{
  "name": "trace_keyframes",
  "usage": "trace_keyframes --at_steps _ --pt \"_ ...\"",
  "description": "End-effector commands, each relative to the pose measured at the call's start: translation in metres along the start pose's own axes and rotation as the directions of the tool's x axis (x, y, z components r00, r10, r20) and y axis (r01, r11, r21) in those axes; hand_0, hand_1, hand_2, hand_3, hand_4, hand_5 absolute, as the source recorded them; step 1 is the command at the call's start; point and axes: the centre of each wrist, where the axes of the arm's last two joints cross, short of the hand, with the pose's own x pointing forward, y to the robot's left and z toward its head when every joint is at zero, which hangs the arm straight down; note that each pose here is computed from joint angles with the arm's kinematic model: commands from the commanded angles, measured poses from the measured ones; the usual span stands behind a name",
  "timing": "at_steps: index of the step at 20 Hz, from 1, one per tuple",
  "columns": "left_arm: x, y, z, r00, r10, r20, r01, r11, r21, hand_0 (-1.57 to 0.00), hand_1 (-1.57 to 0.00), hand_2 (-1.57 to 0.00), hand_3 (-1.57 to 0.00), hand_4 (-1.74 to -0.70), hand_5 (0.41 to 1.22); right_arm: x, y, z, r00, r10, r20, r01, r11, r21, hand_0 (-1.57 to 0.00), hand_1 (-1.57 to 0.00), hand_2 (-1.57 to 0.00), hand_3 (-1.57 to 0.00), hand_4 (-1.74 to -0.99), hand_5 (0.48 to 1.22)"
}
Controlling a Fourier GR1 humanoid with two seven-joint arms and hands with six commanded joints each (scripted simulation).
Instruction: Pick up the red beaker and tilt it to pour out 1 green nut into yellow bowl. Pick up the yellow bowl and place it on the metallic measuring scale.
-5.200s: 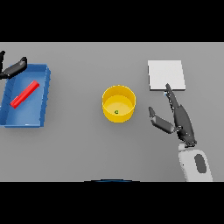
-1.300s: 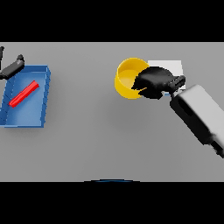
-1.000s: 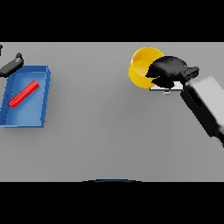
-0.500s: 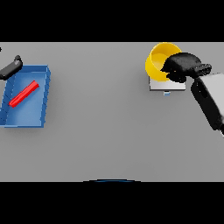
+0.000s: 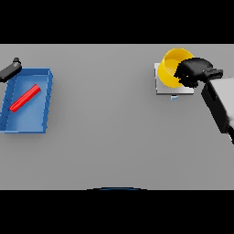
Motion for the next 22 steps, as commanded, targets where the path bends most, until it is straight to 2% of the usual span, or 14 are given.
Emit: trace_keyframes --at_steps 1,2,3,4,5,7,10,12,15,18,22 --pt "0.002 0.002 0.000 1.000 0.005 0.002 -0.005 1.000 0.001 0.00 0.00 0.00 0.00 -0.84 0.772 0.000 0.001 -0.002 1.000 -0.006 -0.004 0.006 1.000 -0.002 -1.40 -1.22 -1.36 -1.56 -1.730 1.221" --pt "0.002 0.001 -0.001 1.000 0.004 0.001 -0.004 1.000 -0.001 0.00 0.00 0.00 0.00 -0.84 0.771 -0.003 0.002 -0.001 1.000 -0.018 0.005 0.018 1.000 -0.001 -1.42 -1.23 -1.40 -1.54 -1.728 1.221" --pt "0.002 0.002 0.001 1.000 0.009 0.008 -0.009 1.000 -0.002 0.00 0.00 0.00 0.00 -0.84 0.772 -0.002 0.002 -0.002 1.000 -0.026 -0.006 0.026 1.000 0.007 -1.40 -1.18 -1.29 -1.54 -1.670 1.221" --pt "0.006 -0.001 0.000 1.000 0.011 0.004 -0.011 1.000 -0.003 0.00 0.00 0.00 0.00 -0.84 0.773 0.001 0.001 -0.004 1.000 -0.028 -0.014 0.029 1.000 0.010 -1.41 -1.15 -1.18 -1.39 -1.644 1.221" --pt "0.005 -0.001 -0.001 1.000 0.014 0.003 -0.014 1.000 -0.004 0.00 0.00 0.00 0.00 -0.84 0.775 0.002 0.001 -0.005 0.999 -0.040 -0.016 0.040 0.999 0.014 -1.32 -1.04 -1.04 -1.24 -1.621 1.155" --pt "0.002 -0.003 -0.002 1.000 0.012 0.006 -0.012 1.000 -0.001 0.00 0.00 0.00 0.00 -0.85 0.771 -0.001 0.001 -0.004 0.998 -0.066 -0.023 0.067 0.997 0.036 -1.05 -0.78 -0.78 -0.98 -1.580 1.037" --pt "0.003 0.000 -0.003 1.000 0.007 -0.004 -0.007 1.000 0.001 0.00 0.00 0.00 0.00 -0.85 0.766 -0.001 -0.004 -0.003 0.996 -0.086 -0.035 0.088 0.995 0.044 -0.71 -0.52 -0.52 -0.72 -1.540 0.923" --pt "0.003 0.001 -0.002 1.000 0.009 0.016 -0.009 1.000 0.006 0.00 0.00 0.00 0.00 -0.85 0.766 -0.003 -0.003 -0.003 0.995 -0.093 -0.037 0.095 0.993 0.063 -0.46 -0.35 -0.40 -0.61 -1.514 0.881" --pt "0.007 -0.002 0.001 1.000 0.022 0.015 -0.022 1.000 -0.010 0.00 0.00 0.00 0.00 -0.85 0.771 -0.006 -0.003 -0.002 0.996 -0.074 -0.056 0.078 0.994 0.072 -0.24 -0.18 -0.26 -0.47 -1.471 0.836" --pt "0.006 -0.002 0.001 1.000 0.014 0.015 -0.014 1.000 0.005 0.00 0.00 0.00 0.00 -0.85 0.774 -0.008 0.002 -0.002 0.997 -0.061 -0.055 0.066 0.994 0.088 -0.12 -0.09 -0.15 -0.36 -1.442 0.811" --pt "0.005 -0.005 0.004 1.000 0.013 0.009 -0.013 1.000 0.009 0.00 0.00 0.00 0.00 -0.85 0.768 -0.008 0.001 -0.001 0.998 -0.040 -0.041 0.043 0.996 0.083 -0.05 -0.04 -0.06 -0.26 -1.414 0.796"
